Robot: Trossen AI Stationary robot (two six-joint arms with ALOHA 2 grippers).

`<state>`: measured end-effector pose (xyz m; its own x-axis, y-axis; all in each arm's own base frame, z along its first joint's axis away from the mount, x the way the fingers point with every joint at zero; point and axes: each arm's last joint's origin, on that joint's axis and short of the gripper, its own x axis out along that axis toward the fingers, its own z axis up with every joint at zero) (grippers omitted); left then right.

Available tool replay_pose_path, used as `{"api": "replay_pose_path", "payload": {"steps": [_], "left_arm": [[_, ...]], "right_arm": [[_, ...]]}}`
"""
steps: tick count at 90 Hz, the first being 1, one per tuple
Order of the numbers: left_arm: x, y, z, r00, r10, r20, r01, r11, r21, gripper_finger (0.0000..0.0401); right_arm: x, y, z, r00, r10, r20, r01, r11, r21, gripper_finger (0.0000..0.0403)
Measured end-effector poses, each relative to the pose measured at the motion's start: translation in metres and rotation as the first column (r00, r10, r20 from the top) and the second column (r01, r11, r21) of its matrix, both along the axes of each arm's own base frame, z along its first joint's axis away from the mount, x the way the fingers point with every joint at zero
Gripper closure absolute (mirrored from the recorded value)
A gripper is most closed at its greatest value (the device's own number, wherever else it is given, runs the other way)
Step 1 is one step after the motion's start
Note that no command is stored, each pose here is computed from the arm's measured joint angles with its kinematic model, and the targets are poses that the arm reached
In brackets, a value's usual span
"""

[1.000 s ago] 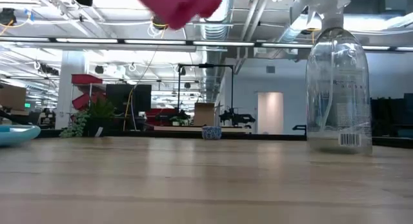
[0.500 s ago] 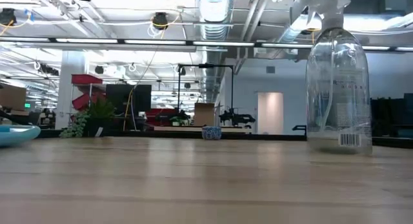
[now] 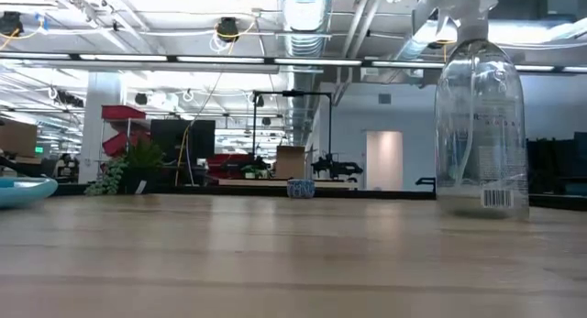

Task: Apply microfiber cloth
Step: Wipe the back of the black cellphone using pink microfiber cloth

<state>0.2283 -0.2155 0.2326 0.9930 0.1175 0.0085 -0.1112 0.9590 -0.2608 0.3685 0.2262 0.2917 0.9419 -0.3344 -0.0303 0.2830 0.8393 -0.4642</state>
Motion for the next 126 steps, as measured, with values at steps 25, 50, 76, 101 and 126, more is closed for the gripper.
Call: {"api": "replay_pose_path", "payload": {"steps": [25, 50, 76, 101, 126], "left_arm": [[0.0, -0.001, -0.005, 0.999, -0.023, -0.034, 0.024, 1.0, 0.014, 0.0394], [0.0, 0.002, -0.004, 0.999, 0.047, -0.025, -0.048, 0.999, -0.018, 0.0394], [0.005, 0.007, -0.003, 0.995, 0.1, -0.026, -0.101, 0.995, -0.022, 0.0394], [0.008, 0.007, 0.002, 0.988, 0.155, -0.019, -0.155, 0.988, -0.019, 0.0394], [0.01, 0.007, 0.011, 0.985, 0.174, 0.008, -0.173, 0.983, -0.052, 0.0394]], "right_arm": [[0.01, -0.007, -0.009, 0.989, 0.15, -0.017, -0.147, 0.982, 0.118, 0.0403], [0.003, -0.003, 0.006, 0.992, -0.102, 0.069, 0.103, 0.995, -0.012, 0.0403], [0.016, -0.012, -0.016, 0.998, 0.055, -0.033, -0.053, 0.997, 0.054, 0.0403], [0.007, -0.005, -0.034, 0.98, 0.072, -0.186, -0.061, 0.996, 0.065, 0.0403], [0.018, -0.001, -0.054, 0.973, 0.151, -0.173, -0.128, 0.983, 0.135, 0.0403]]}}
